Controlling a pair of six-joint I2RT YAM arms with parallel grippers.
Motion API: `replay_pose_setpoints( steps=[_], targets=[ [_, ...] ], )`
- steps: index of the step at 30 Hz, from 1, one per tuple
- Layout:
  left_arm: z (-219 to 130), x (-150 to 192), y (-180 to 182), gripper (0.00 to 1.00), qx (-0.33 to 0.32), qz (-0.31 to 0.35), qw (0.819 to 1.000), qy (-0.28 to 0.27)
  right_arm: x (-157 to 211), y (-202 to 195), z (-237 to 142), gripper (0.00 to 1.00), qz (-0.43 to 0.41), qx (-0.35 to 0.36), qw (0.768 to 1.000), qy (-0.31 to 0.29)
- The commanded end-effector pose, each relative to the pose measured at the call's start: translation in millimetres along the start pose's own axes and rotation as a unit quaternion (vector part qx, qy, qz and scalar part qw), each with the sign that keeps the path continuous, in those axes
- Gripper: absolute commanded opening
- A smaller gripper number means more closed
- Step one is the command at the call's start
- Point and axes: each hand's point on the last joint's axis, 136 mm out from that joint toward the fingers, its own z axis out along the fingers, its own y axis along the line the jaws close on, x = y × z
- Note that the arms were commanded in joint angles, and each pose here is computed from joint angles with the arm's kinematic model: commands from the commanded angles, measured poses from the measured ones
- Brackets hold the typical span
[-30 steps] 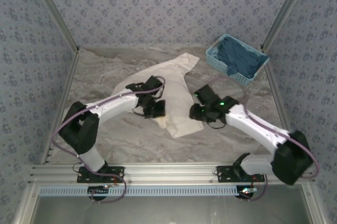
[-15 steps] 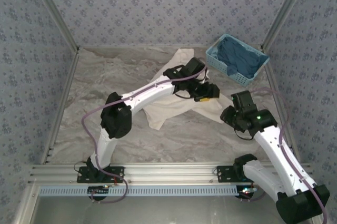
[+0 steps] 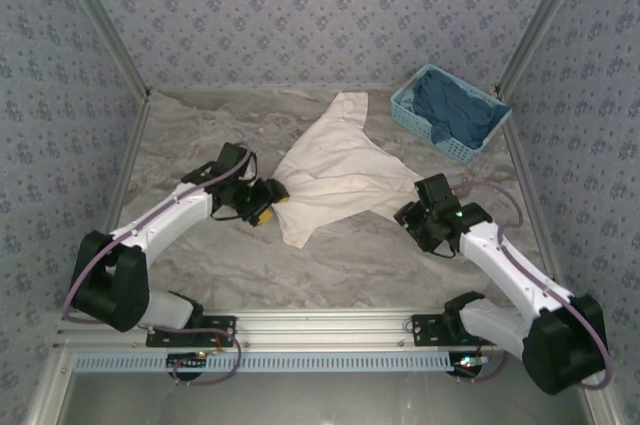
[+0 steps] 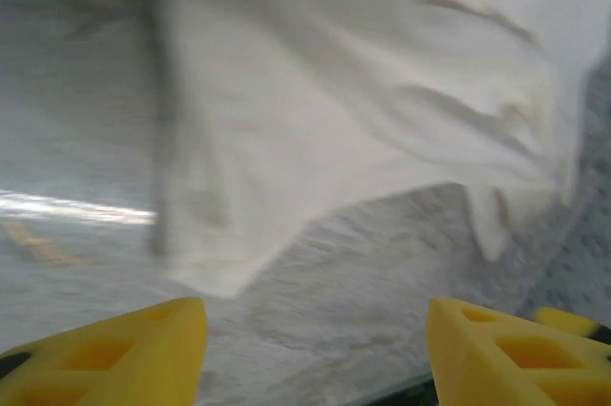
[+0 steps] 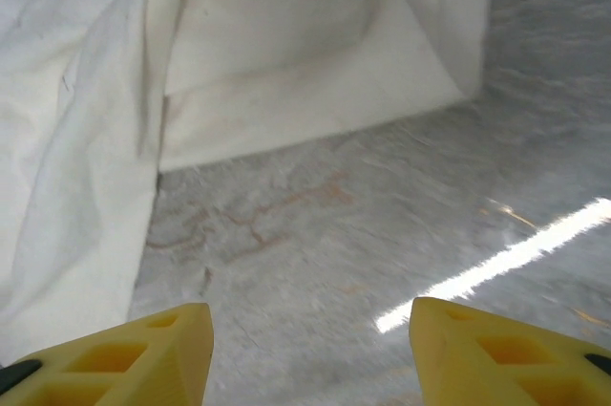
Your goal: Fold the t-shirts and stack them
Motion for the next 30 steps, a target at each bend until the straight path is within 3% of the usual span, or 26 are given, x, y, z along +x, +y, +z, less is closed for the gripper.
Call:
replay_pose_setpoints(
  steps=[1, 8, 16, 20, 23, 30],
  targets=[
    [10.1, -7.7, 11.2, 0.61, -0.001, -0.06, 0.998, -0.006, -30.7, 36.9, 6.2, 0.59, 0.048, -0.054, 0.996, -0.041],
    [46.7, -24.9, 15.6, 0.61, -0.011, -0.053, 0.998, -0.018, -60.6, 31.7, 43.7, 0.59, 0.075, -0.012, 0.996, -0.036],
    [70.6, -43.2, 7.3, 0.21, -0.023, -0.028, 0.999, -0.027, -80.4, 32.4, 77.4, 0.56, 0.086, -0.002, 0.996, -0.027],
    [57.6, -57.3, 7.8, 0.01, -0.044, -0.01, 0.997, -0.06, -86.4, 44.6, 83.9, 0.28, 0.07, -0.01, 0.997, -0.026],
    [32.2, -70.7, 2.3, 0.0, -0.052, 0.011, 0.994, -0.091, -97.8, 60.3, 70.0, 0.03, 0.03, -0.016, 0.998, -0.052],
    [-54.4, -93.0, -25.6, 0.0, -0.087, 0.098, 0.98, -0.148, -110.3, 110.5, 17.0, 0.0, -0.068, -0.052, 0.991, -0.103]
  ],
)
